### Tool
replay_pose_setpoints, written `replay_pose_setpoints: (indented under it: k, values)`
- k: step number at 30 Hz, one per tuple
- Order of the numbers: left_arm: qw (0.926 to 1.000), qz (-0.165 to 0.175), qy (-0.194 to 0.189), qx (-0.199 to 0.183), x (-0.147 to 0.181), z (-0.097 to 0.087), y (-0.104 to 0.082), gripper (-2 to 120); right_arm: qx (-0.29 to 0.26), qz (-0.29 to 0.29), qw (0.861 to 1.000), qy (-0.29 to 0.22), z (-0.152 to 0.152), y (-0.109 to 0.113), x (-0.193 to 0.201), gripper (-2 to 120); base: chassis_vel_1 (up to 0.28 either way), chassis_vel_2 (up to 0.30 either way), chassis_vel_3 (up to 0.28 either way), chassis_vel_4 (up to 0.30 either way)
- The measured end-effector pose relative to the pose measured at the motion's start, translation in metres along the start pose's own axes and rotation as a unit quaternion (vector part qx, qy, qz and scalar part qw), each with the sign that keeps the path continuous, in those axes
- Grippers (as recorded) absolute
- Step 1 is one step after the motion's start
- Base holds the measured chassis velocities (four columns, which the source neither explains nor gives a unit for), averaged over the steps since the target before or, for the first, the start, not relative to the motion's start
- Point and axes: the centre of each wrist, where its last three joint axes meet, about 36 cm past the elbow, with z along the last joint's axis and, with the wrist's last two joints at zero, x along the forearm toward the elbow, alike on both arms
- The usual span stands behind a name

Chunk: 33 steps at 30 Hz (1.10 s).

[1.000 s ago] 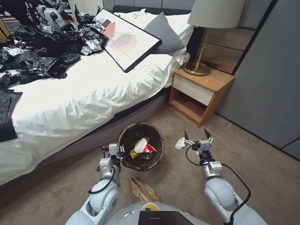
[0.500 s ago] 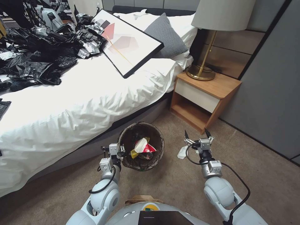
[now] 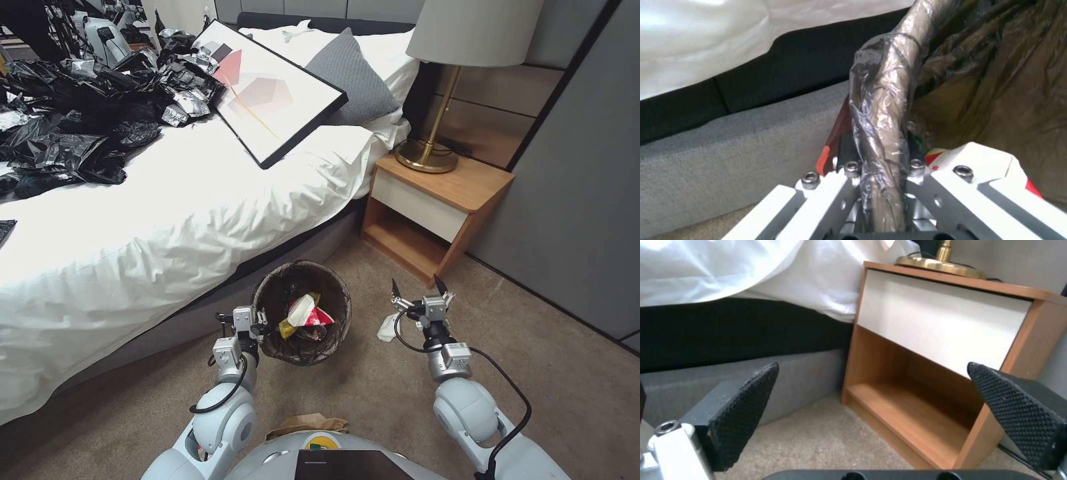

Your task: Pick up the trash bin, then pick up the garbage from the floor and place it into the trash bin.

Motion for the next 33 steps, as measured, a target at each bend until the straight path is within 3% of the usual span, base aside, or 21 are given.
replay_pose_setpoints:
  k: [17, 23, 33]
  values:
    - [1.0000, -0.002, 0.000, -0.002, 0.002, 0.000, 0.002, 2, -0.009, -0.013, 1.000, 0.027, 0.010, -0.009, -0.015, 100, 0.000, 0.000, 0.000, 0.000]
    - [1.0000, -0.002, 0.001, -0.005, 0.002, 0.000, 0.004, 2, -0.048, -0.031, 0.990, 0.126, 0.043, -0.013, -0.039, 100, 0.000, 0.000, 0.000, 0.000]
    - [1.0000, -0.002, 0.002, -0.009, 0.002, 0.001, 0.005, 2, -0.036, -0.051, 0.976, 0.209, 0.102, -0.021, -0.060, 100, 0.000, 0.000, 0.000, 0.000]
